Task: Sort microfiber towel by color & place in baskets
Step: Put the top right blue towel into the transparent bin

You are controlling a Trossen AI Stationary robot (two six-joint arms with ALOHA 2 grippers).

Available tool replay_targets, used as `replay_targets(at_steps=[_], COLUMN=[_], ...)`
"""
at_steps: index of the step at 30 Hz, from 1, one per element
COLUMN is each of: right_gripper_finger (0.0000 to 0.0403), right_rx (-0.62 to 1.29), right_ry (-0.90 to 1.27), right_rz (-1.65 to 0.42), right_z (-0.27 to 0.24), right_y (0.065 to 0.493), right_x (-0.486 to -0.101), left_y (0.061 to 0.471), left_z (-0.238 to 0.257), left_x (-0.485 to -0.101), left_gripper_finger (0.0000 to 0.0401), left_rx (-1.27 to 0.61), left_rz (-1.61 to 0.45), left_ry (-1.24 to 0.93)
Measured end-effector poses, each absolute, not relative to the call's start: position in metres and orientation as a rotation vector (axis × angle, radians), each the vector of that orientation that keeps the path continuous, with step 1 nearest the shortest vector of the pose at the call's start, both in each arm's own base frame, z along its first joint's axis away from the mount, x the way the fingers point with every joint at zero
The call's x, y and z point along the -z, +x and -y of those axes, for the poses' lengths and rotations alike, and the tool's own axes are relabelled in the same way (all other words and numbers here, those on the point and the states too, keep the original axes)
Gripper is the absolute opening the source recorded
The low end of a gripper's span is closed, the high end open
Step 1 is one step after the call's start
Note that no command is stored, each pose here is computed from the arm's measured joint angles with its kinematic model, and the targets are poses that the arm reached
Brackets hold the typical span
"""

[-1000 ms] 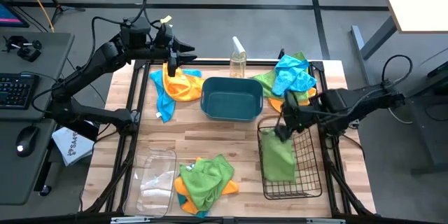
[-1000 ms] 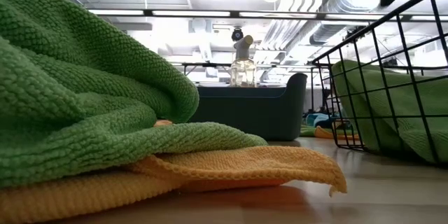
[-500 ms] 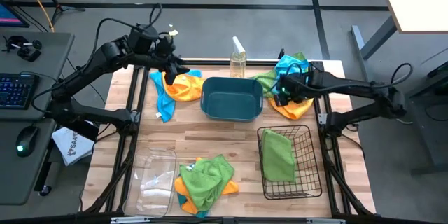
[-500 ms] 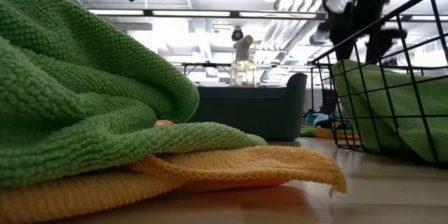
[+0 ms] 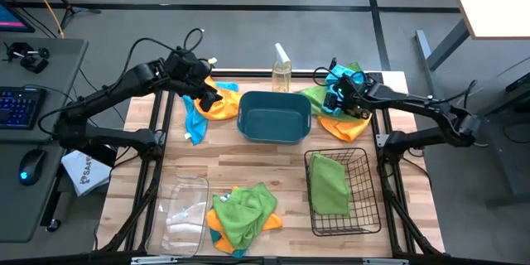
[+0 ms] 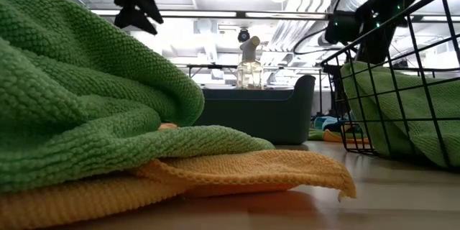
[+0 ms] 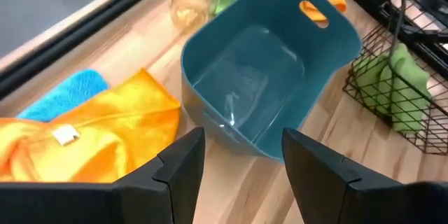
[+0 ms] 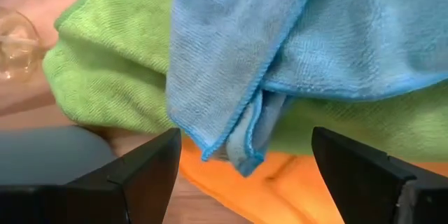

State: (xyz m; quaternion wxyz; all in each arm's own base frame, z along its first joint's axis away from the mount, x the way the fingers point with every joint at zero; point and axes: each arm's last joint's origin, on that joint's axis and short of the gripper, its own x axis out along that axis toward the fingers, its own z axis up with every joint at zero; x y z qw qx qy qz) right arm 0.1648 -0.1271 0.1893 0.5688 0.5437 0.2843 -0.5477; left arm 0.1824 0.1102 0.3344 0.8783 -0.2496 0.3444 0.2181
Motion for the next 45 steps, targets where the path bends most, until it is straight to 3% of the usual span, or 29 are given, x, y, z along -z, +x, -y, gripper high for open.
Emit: replay_targets(at_steps=[4,7,10,13,14,19,27,32,39,45], right_gripper_finger=[0.0298,0.0249,0.0161,0.0042,0.0022,0.0005,0.0002,0.0001,0.0001,0.0000], right_rx=[1.269,1.275,1.261,1.206,1.177,1.030,0.863,0.678,0.366,0.115], right_ry=[1.310,1.320,1.304,1.282,1.261,1.156,0.825,0.677,0.529,0.438], right_rz=[-0.611,-0.603,-0.614,-0.628,-0.634,-0.616,-0.360,-0.212,-0.132,-0.058], right_z=[0.127,0.127,0.127,0.126,0.125,0.123,0.107,0.085,0.053,0.028], right_y=[0.166,0.165,0.166,0.170,0.172,0.187,0.180,0.178,0.215,0.262], right_x=[-0.181,-0.180,-0.180,-0.182,-0.185,-0.228,-0.376,-0.447,-0.489,-0.503], left_y=[0.186,0.188,0.190,0.192,0.193,0.197,0.211,0.222,0.237,0.256], left_z=[-0.112,-0.114,-0.115,-0.116,-0.117,-0.118,-0.118,-0.101,-0.076,-0.068], left_x=[-0.333,-0.335,-0.338,-0.340,-0.341,-0.349,-0.378,-0.400,-0.415,-0.430], left_gripper_finger=[0.0179,0.0179,0.0179,0.0179,0.0179,0.0179,0.0179,0.0179,0.0183,0.0220], left_rx=[-0.459,-0.458,-0.454,-0.451,-0.449,-0.410,-0.270,-0.181,-0.190,-0.151], left_rz=[-0.673,-0.640,-0.604,-0.572,-0.557,-0.473,-0.169,0.032,0.111,0.060], left_ry=[-0.527,-0.518,-0.505,-0.493,-0.485,-0.446,-0.423,-0.234,0.046,0.128])
